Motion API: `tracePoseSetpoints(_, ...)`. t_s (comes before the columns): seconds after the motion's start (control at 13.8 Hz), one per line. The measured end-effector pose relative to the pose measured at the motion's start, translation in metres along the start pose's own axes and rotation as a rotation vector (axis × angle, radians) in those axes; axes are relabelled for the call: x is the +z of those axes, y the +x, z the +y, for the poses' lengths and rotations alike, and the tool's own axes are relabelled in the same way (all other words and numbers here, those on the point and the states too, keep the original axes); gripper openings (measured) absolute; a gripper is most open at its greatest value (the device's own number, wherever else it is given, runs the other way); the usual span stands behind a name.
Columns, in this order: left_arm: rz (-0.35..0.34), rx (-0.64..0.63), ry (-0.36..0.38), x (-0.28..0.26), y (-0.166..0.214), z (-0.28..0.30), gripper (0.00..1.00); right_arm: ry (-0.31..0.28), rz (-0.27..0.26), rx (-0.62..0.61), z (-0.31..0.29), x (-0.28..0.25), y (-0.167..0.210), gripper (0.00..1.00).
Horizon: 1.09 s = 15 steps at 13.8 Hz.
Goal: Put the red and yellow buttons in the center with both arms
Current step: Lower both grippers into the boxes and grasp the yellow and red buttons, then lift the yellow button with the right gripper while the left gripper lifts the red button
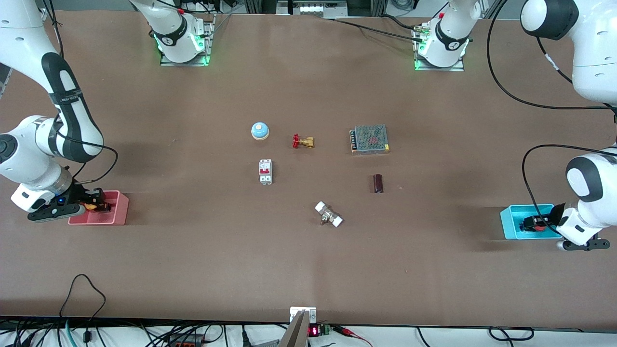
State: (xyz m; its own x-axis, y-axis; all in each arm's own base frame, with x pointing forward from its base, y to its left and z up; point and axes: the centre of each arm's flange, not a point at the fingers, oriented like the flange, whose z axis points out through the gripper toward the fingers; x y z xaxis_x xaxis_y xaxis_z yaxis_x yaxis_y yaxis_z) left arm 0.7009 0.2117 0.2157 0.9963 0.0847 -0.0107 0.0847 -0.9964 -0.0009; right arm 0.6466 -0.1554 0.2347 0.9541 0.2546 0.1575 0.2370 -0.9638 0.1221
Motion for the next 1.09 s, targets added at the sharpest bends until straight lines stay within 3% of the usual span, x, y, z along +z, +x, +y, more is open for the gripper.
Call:
tracePoseSetpoints(0.14, 0.0, 0.002, 0.0, 0.0, 0.0, 0.001, 0.52, 0.0, 0.0, -0.016, 0.0, 0.0, 0.0, 0.4)
tracePoseSetpoints(0.43, 0.001, 0.008, 0.0, 0.0, 0.001, 0.005, 0.44, -0.005, 0.005, -0.056, 0.003, -0.009, 0.003, 0.4)
tracePoseSetpoints(0.58, 0.002, 0.01, 0.0, -0.001, 0.002, 0.006, 0.44, 0.012, -0.045, -0.066, 0.007, -0.045, 0.009, 0.4)
tracePoseSetpoints(0.72, 0.004, 0.01, 0.001, -0.002, 0.002, 0.006, 0.43, 0.054, -0.098, -0.066, -0.002, -0.117, 0.023, 0.4)
tracePoseSetpoints(0.94, 0.025, 0.009, 0.006, -0.013, 0.007, 0.005, 0.42, 0.134, -0.122, 0.006, -0.067, -0.207, 0.041, 0.4)
tracePoseSetpoints(1.09, 0.051, 0.009, 0.011, -0.032, 0.011, 0.004, 0.41, 0.138, -0.124, 0.07, -0.128, -0.203, 0.053, 0.4)
